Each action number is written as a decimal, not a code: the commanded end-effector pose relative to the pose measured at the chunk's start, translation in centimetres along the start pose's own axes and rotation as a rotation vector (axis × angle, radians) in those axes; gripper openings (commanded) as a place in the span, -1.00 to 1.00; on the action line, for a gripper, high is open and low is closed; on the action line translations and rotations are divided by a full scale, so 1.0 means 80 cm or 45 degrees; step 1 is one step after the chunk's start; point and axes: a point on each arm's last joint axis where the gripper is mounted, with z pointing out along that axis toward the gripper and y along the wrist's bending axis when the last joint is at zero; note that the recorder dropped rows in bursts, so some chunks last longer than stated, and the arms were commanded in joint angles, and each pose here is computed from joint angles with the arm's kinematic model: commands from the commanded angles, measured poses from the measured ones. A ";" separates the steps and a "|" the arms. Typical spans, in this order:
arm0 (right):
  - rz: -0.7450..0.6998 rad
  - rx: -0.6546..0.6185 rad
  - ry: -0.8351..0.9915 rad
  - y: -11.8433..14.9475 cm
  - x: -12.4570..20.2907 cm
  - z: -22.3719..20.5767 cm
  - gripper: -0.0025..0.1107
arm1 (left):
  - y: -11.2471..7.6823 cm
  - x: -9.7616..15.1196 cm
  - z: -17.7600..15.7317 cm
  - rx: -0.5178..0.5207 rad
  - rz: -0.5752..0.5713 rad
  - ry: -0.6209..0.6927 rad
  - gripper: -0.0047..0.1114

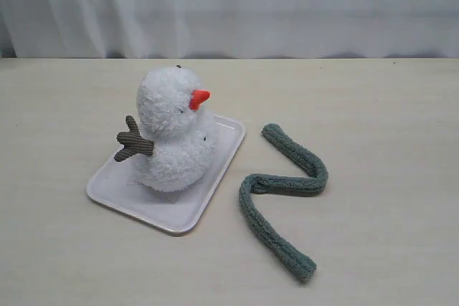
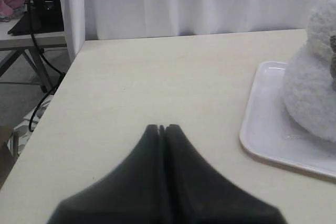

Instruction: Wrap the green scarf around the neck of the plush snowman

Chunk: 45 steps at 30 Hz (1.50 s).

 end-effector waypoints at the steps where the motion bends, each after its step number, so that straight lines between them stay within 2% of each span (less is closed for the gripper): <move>1: -0.020 -0.010 -0.236 0.001 -0.020 -0.002 -0.89 | 0.000 -0.003 0.000 0.000 -0.017 -0.041 -0.92; 4: -0.020 -0.021 -0.480 0.002 -0.041 -0.008 -0.89 | 0.000 -0.003 0.000 0.000 -0.017 -0.041 -0.92; 6: -0.006 -0.038 -0.756 0.003 -0.063 -0.019 -0.89 | 0.000 -0.003 0.000 0.000 -0.017 -0.041 -0.92; 8: 0.077 -0.083 -1.097 0.004 -0.085 -0.040 -0.89 | 0.000 -0.003 0.000 0.000 -0.017 -0.041 -0.92; 9: 0.144 -0.122 -1.169 0.004 -0.090 -0.045 -0.89 | 0.000 -0.003 0.000 0.000 -0.017 -0.041 -0.92; 15: 0.321 -0.196 -1.228 0.001 -0.121 -0.064 -0.89 | 0.000 -0.003 0.000 0.000 -0.017 -0.041 -0.92; 18: 0.330 -0.193 -1.217 0.000 -0.142 -0.077 -0.89 | 0.000 -0.003 0.000 0.000 -0.017 -0.041 -0.92; 20: 0.267 -0.182 -1.196 0.002 -0.156 -0.085 -0.89 | 0.000 -0.003 0.000 0.000 -0.017 -0.041 -0.92; 21: 0.235 -0.167 -1.147 0.002 -0.163 -0.085 -0.88 | 0.000 -0.003 0.000 0.000 -0.017 -0.041 -0.92; 23: 0.254 -0.117 -0.892 0.000 -0.174 -0.080 -0.85 | 0.000 -0.003 0.000 0.000 -0.017 -0.041 -0.92; 24: 0.251 -0.064 -0.639 -0.003 -0.185 -0.072 -0.70 | 0.000 -0.003 0.000 0.000 -0.017 -0.041 -0.92; 30: 0.206 0.012 -0.095 -0.004 -0.209 -0.022 0.00 | 0.000 -0.003 0.000 0.000 -0.017 -0.041 -0.92; 32: 0.121 -0.009 0.120 -0.001 -0.206 0.000 0.11 | 0.000 -0.003 0.000 0.000 -0.017 -0.041 -0.92; 34: -0.003 -0.095 0.305 0.007 -0.202 0.026 0.12 | 0.000 -0.003 0.000 0.000 -0.017 -0.041 -0.92; 36: -0.101 -0.331 0.519 0.026 -0.191 0.071 0.12 | 0.000 -0.003 0.000 0.000 -0.017 -0.041 -0.92; 41: -0.258 -0.598 0.648 0.044 -0.168 0.132 0.12 | 0.000 -0.003 0.000 0.000 -0.017 -0.041 -0.92; 45: -0.332 -0.703 0.711 0.053 -0.148 0.181 0.12 | 0.000 -0.003 0.000 0.000 -0.017 -0.041 -0.92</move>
